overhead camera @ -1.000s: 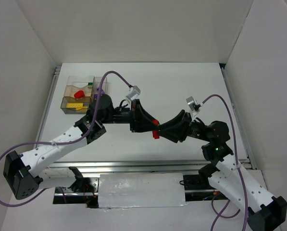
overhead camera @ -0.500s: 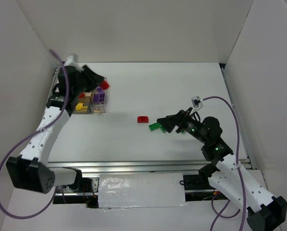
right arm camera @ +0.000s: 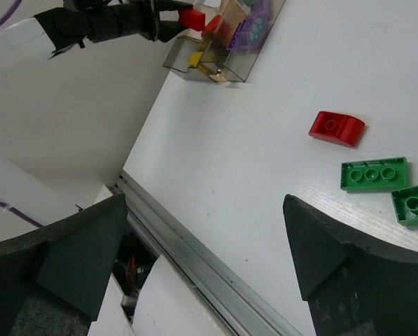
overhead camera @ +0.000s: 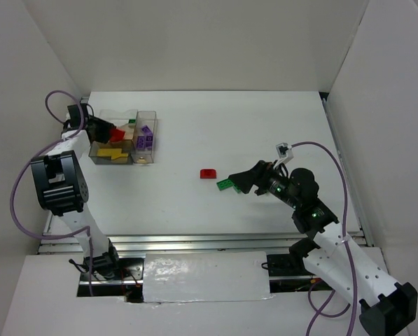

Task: Sort the legos into containers by color

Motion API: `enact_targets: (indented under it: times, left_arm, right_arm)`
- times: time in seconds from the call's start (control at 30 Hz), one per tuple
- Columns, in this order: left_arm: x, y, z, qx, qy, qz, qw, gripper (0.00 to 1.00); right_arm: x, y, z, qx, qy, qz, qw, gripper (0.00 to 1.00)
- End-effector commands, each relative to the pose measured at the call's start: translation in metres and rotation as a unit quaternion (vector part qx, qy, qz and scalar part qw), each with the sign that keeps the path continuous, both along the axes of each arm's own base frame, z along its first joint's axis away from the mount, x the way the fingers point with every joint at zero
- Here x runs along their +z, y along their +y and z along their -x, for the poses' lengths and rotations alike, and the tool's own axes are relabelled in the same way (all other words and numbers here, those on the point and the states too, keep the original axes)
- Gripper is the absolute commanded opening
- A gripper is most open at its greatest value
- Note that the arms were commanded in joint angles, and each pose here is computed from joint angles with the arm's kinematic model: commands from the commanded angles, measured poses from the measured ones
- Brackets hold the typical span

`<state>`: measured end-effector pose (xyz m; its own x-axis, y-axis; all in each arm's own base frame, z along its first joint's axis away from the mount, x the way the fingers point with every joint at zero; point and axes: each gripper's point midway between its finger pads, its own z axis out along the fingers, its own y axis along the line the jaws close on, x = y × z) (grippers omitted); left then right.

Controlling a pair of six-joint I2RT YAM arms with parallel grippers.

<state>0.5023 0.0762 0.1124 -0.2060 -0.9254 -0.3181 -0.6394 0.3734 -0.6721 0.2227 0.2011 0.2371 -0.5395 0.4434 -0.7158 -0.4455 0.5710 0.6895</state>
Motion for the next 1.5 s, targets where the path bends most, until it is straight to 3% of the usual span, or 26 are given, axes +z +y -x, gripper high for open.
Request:
enact_targets:
  times: [0.0, 0.17, 0.27, 0.37, 0.4, 0.5, 0.63, 0.7, 0.73, 0.77, 0.83, 0.87, 0.93, 0.97, 1.1, 1.13, 1.27, 1.37, 1.43, 1.47]
  left_arm:
    - [0.038, 0.005, -0.032, 0.003, -0.083, 0.018, 0.996, 0.03]
    - [0.02, 0.008, -0.038, 0.0, -0.074, 0.019, 0.997, 0.07]
    - [0.012, 0.006, -0.033, 0.003, -0.074, 0.024, 0.997, 0.22]
    - [0.012, 0.006, -0.029, 0.005, -0.078, 0.026, 0.997, 0.44]
    - [0.012, 0.005, -0.028, 0.004, -0.077, 0.026, 0.997, 0.65]
    - [0.023, 0.004, -0.025, 0.003, -0.087, 0.025, 0.996, 0.99]
    - [0.075, 0.008, -0.012, 0.011, -0.118, -0.006, 0.993, 0.99]
    - [0.083, 0.013, 0.006, 0.024, -0.084, -0.029, 0.996, 0.99]
    - [0.112, 0.01, 0.016, 0.018, -0.1, -0.052, 0.993, 0.99]
    - [0.123, 0.007, 0.025, 0.017, -0.099, -0.064, 0.993, 1.0]
    - [0.158, -0.011, 0.053, 0.004, -0.114, -0.106, 0.988, 1.0]
    - [0.17, -0.02, 0.063, -0.009, -0.124, -0.119, 0.985, 0.99]
    - [0.193, -0.05, 0.091, -0.062, -0.159, -0.145, 0.975, 1.0]
    - [0.196, -0.062, 0.103, -0.084, -0.165, -0.147, 0.972, 0.99]
    - [0.192, -0.104, 0.16, -0.175, -0.193, -0.158, 0.952, 1.0]
    - [0.187, -0.115, 0.18, -0.208, -0.197, -0.169, 0.943, 0.99]
    - [0.167, -0.126, 0.217, -0.274, -0.172, -0.199, 0.925, 0.99]
    - [0.144, -0.133, 0.237, -0.329, -0.16, -0.222, 0.904, 0.99]
    - [0.129, -0.134, 0.244, -0.347, -0.149, -0.223, 0.899, 1.0]
    - [0.125, -0.137, 0.248, -0.359, -0.154, -0.226, 0.892, 1.0]
  right_arm:
    - [0.005, 0.006, 0.003, 0.021, -0.013, -0.005, 1.0, 1.0]
    - [0.005, 0.008, 0.003, 0.027, -0.015, -0.004, 1.0, 0.99]
    - [0.004, 0.008, 0.001, 0.026, -0.014, 0.002, 1.0, 1.0]
    - [0.0, 0.01, -0.001, 0.027, -0.009, 0.006, 1.0, 1.0]
    - [-0.002, 0.011, -0.003, 0.028, -0.007, 0.006, 1.0, 0.99]
    - [-0.009, 0.015, -0.006, 0.037, 0.0, 0.01, 0.999, 1.0]
    - [-0.017, 0.025, -0.018, 0.043, 0.03, 0.036, 0.998, 1.0]
    - [-0.041, 0.034, -0.027, 0.029, 0.068, 0.087, 0.993, 1.0]
    - [-0.026, 0.04, -0.036, 0.019, 0.058, 0.102, 0.993, 1.0]
    - [-0.055, 0.036, -0.049, -0.019, 0.099, 0.163, 0.981, 1.0]
    - [-0.041, 0.059, -0.06, -0.022, 0.092, 0.208, 0.973, 1.0]
    - [-0.074, 0.056, -0.07, -0.047, 0.127, 0.276, 0.952, 1.0]
    - [-0.066, 0.073, -0.084, -0.049, 0.108, 0.312, 0.943, 1.0]
    - [-0.091, 0.073, -0.09, -0.049, 0.133, 0.351, 0.926, 1.0]
    - [-0.1, 0.074, -0.127, -0.101, 0.147, 0.418, 0.891, 1.0]
    - [-0.125, 0.068, -0.124, -0.102, 0.181, 0.454, 0.866, 1.0]
    - [-0.134, 0.083, -0.137, -0.092, 0.171, 0.471, 0.86, 1.0]
    - [-0.144, 0.099, -0.125, 0.029, 0.127, 0.495, 0.859, 0.98]
    - [-0.136, 0.108, -0.126, 0.066, 0.077, 0.485, 0.869, 0.98]
    - [-0.143, 0.103, -0.121, 0.096, 0.049, 0.505, 0.856, 0.98]
